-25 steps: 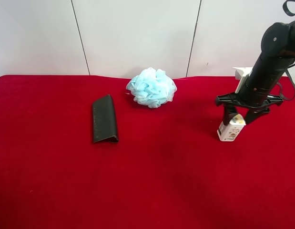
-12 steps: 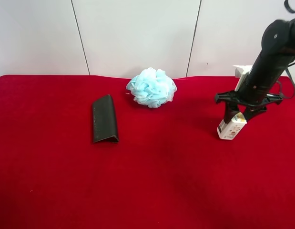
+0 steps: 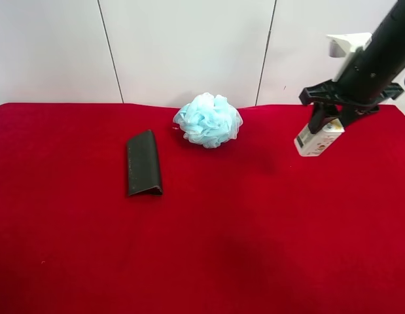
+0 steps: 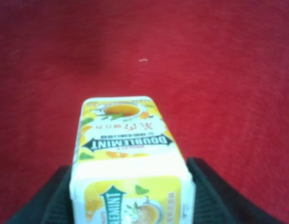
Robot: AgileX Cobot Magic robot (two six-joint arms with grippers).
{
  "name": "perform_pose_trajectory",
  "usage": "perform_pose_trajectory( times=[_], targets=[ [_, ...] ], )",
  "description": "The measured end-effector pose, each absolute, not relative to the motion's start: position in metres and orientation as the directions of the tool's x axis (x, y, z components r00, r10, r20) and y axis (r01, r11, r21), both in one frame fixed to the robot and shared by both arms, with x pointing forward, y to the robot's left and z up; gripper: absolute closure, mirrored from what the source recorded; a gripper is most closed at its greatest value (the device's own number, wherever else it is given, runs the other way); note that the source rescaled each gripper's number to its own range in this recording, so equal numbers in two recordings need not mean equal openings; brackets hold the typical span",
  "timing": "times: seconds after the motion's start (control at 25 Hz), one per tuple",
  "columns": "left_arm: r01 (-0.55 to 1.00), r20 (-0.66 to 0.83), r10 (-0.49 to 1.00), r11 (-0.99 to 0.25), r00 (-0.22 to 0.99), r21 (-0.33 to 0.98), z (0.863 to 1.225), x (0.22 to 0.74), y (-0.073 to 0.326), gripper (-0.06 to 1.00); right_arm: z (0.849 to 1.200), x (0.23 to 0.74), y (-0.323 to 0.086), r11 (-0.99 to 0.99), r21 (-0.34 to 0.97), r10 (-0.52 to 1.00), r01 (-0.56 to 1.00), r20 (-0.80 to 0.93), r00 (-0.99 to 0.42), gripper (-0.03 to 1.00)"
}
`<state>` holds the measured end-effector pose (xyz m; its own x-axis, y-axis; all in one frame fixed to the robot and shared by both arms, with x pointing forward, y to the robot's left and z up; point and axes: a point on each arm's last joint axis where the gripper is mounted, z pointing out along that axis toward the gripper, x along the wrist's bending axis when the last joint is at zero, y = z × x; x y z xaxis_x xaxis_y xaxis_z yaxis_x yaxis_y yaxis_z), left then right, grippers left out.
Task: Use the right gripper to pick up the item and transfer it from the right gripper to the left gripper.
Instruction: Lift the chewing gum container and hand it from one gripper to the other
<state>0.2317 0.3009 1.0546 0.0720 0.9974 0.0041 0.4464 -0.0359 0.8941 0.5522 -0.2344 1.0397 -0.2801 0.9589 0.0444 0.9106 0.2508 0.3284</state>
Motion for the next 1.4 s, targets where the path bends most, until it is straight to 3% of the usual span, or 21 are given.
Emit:
perform_pose_trajectory(
  times=[0.52, 0.96, 1.4],
  targets=[
    [0.444, 0.015, 0.995, -0.058, 0.098, 0.894, 1.055, 0.232, 0.299, -0.06, 1.065, 0.506, -0.153, 0.59, 0.389, 0.767, 0.708, 0.004, -0.642, 0.95],
    [0.532, 0.093, 0.935, -0.275, 0.343, 0.801, 1.062, 0.253, 0.285, -0.06, 1.069, 0.477, -0.104, 0.617, 0.444, 0.652, 0.65, 0.174, -0.738, 0.95],
    [0.466, 0.149, 0.738, -0.555, 0.658, 0.689, 1.078, 0.278, 0.272, -0.06, 1.081, 0.454, -0.065, 0.501, 0.523, 0.583, 0.69, 0.386, -0.715, 0.95]
  ],
)
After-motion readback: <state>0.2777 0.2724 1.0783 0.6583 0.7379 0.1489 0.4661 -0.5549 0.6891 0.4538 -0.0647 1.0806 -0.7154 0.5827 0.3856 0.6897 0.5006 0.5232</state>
